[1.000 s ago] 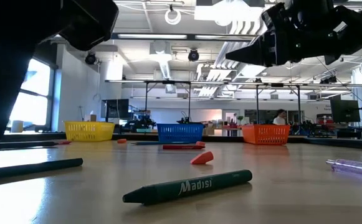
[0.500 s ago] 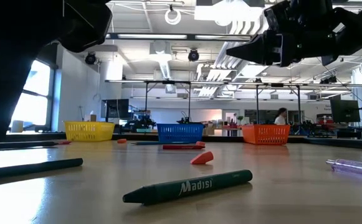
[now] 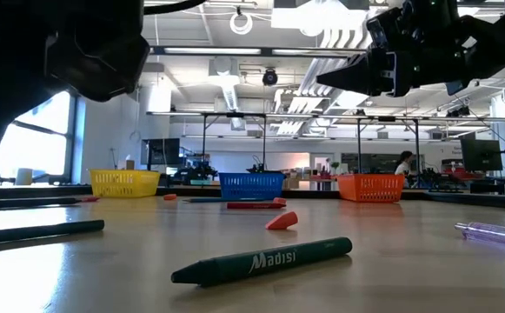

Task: Sort crayons/erasers/pens/pencils in bins
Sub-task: Put the green colored pencil into the yellow bin

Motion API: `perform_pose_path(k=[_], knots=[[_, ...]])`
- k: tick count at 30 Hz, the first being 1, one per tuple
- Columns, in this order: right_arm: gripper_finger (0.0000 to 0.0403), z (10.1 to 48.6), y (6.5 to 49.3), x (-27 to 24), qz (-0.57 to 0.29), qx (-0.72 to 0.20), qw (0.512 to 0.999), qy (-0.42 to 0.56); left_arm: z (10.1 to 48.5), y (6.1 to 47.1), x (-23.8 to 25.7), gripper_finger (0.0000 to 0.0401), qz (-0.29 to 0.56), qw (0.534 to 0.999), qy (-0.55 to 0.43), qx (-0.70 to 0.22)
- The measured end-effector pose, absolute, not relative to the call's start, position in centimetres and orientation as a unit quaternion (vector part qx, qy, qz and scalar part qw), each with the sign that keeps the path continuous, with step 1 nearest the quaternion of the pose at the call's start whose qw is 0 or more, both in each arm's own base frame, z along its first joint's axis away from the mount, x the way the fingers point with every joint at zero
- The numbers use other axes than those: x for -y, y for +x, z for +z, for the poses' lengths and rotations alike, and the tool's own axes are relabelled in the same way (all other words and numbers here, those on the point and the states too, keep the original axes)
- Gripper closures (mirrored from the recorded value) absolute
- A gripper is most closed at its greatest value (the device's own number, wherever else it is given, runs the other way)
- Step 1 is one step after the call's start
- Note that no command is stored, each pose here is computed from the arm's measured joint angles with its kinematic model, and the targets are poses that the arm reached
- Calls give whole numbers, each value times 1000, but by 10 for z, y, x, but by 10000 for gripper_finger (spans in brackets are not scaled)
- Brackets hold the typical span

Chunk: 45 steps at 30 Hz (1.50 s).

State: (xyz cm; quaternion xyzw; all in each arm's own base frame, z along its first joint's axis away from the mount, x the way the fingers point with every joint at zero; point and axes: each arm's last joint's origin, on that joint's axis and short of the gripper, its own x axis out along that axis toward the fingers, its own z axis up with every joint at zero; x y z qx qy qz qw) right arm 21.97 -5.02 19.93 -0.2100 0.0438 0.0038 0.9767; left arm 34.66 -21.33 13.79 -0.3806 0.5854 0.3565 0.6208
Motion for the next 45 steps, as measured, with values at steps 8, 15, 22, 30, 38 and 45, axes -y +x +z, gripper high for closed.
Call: perform_pose_path(k=[8, 15, 22, 30, 38, 45], knots=[[402, 199, 220, 50, 4, -44, 977, -209, 140, 346, 213, 363, 331, 619, -371, -608], [402, 199, 220, 50, 4, -44, 977, -209, 170, 342, 201, 333, 323, 615, -383, -609], [402, 200, 220, 50, 4, -41, 977, -209, 167, 334, 206, 261, 320, 616, -370, -617], [402, 200, 220, 50, 5, -40, 977, -209, 151, 323, 210, 246, 337, 608, -376, -613], [402, 200, 220, 50, 5, -40, 977, -209, 140, 314, 209, 291, 354, 597, -372, -616], [402, 200, 220, 50, 5, -40, 977, -209, 134, 314, 210, 329, 327, 594, -393, -621]])
